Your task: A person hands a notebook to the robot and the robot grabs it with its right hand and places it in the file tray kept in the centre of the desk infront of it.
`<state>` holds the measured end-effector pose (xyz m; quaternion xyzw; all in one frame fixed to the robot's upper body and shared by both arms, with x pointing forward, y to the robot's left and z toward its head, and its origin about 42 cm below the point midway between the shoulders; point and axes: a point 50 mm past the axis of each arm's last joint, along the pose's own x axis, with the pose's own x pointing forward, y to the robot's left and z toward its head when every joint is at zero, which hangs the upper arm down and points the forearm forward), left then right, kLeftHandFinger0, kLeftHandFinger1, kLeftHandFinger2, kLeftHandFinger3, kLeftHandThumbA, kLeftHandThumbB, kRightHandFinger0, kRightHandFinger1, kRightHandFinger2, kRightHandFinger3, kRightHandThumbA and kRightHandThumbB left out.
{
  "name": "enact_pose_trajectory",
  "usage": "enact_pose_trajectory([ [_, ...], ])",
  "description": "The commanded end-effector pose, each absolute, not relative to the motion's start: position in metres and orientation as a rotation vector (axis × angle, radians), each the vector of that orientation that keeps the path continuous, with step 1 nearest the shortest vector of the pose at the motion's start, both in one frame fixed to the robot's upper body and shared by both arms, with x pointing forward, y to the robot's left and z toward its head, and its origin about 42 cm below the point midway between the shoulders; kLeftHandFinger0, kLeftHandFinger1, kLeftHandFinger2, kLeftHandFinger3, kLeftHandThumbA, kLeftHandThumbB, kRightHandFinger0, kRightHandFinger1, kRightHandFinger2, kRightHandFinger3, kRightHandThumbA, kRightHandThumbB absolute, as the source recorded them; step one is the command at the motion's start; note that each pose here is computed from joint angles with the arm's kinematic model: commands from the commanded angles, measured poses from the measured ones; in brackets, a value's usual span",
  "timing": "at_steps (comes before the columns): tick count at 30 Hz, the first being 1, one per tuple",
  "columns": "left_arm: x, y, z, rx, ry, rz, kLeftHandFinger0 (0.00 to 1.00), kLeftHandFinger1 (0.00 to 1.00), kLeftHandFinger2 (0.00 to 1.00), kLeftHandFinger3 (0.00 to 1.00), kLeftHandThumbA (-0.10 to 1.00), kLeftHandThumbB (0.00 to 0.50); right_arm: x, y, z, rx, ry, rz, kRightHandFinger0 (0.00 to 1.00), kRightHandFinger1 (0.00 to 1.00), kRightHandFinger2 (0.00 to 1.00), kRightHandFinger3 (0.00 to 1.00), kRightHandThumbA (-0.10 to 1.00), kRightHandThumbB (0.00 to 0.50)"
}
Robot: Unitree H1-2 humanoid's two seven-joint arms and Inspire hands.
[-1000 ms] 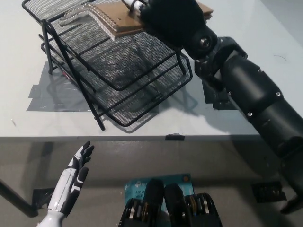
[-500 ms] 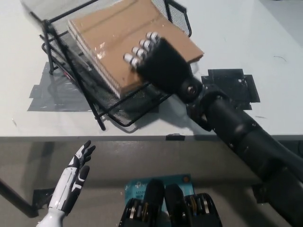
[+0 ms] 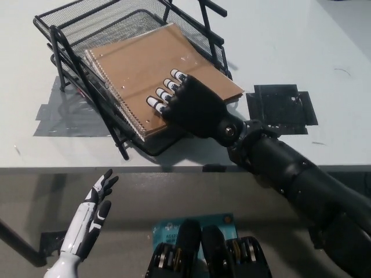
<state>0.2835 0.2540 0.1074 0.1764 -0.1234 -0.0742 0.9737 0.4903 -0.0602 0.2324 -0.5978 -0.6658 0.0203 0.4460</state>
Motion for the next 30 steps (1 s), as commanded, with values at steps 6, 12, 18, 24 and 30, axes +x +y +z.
enact_pose_trajectory([
  [6,0.289,0.252,0.118,0.375,-0.297,-0.173,1.0,1.0,0.93,1.0,1.0,0.326,0.502,-0.06,0.256,-1.565,-1.38,0.224,1.0,1.0,1.0,1.0,0.97,0.406],
  [12,0.288,0.252,0.118,0.374,-0.305,-0.174,1.0,1.0,0.92,1.0,1.0,0.309,0.478,-0.061,0.267,-1.5,-1.057,0.35,1.0,1.0,1.0,1.0,0.87,0.5],
  [18,0.287,0.253,0.117,0.37,-0.297,-0.178,1.0,1.0,0.92,1.0,1.0,0.309,0.458,-0.078,0.285,-1.446,-0.925,0.413,1.0,1.0,1.0,1.0,0.8,0.5],
  [24,0.289,0.252,0.118,0.363,-0.305,-0.182,1.0,1.0,0.91,1.0,1.0,0.299,0.431,-0.104,0.292,-1.374,-0.767,0.548,1.0,1.0,1.0,1.0,0.79,0.5],
  [30,0.29,0.252,0.119,0.367,-0.312,-0.187,1.0,0.99,0.91,1.0,1.0,0.293,0.399,-0.139,0.297,-1.316,-0.619,0.672,1.0,1.0,1.0,1.0,0.75,0.5],
])
